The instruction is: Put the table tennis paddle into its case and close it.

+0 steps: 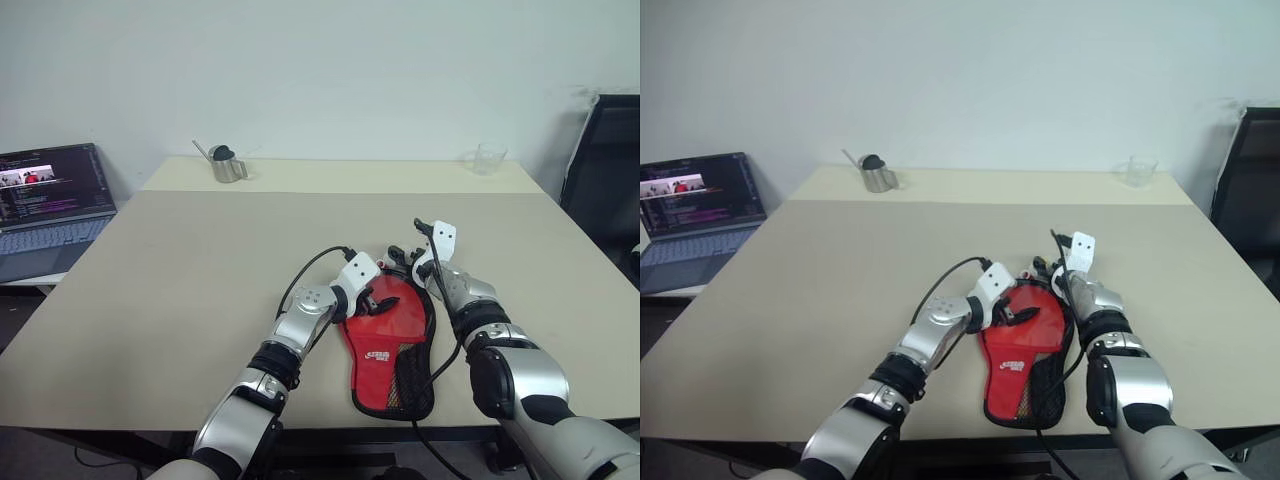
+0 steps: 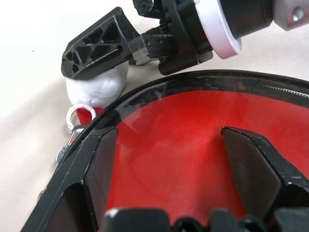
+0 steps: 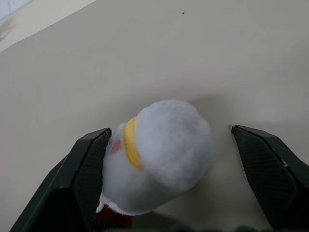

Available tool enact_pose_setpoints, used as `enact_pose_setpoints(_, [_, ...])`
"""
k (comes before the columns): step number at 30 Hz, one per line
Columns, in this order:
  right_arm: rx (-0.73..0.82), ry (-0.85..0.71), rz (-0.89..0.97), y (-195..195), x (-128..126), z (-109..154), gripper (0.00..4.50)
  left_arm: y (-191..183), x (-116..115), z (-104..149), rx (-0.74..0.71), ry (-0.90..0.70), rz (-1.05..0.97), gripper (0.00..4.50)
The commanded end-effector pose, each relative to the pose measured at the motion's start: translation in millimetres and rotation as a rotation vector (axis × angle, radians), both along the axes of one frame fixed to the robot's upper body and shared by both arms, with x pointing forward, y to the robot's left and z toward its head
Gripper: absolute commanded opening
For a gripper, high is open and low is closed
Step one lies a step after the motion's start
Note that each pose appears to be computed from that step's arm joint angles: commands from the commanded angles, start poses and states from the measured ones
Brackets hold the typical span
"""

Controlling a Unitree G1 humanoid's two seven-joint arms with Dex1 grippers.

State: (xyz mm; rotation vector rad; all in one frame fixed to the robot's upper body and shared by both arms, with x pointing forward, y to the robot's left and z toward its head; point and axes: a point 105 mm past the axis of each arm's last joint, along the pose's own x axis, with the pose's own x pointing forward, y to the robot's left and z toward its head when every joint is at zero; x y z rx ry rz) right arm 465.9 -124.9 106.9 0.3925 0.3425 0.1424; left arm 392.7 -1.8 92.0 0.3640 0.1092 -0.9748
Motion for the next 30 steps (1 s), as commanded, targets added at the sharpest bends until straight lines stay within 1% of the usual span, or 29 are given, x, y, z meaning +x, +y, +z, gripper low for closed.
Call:
enact_pose_setpoints(1, [-0.005,-0.054,-0.028,-6,6,19,4.13,-1,-5,-18,0.017,0.056,0.013,3.73])
enact_pose_setpoints(10, [-0.017,-0.060,-0.065,-20,6,19,4.13,-8,-6,-20,0.016,0.063,0.009,3.73])
enact_pose_setpoints(12, [-0.008,-0.072,-0.050,-16,6,21,4.13,-8,-6,-21,0.015,0.064,0.007,3.73])
enact_pose_setpoints(14, [0.039,-0.102,0.014,-4,5,28,4.13,-9,-6,-21,0.015,0.066,0.004,3.73])
enact_pose_setpoints(16, [0.041,-0.139,0.068,8,3,37,4.13,-10,-7,-21,0.013,0.070,0.002,3.73])
enact_pose_setpoints(22, [0.053,-0.186,0.096,13,-1,49,4.13,-11,-8,-22,0.012,0.073,-0.001,3.73])
enact_pose_setpoints(25, [0.045,-0.181,0.076,11,-2,49,4.13,-12,-9,-23,0.012,0.075,-0.004,3.73])
enact_pose_setpoints(30, [0.012,-0.139,0.053,6,-2,39,4.13,-13,-10,-23,0.011,0.076,-0.009,3.73])
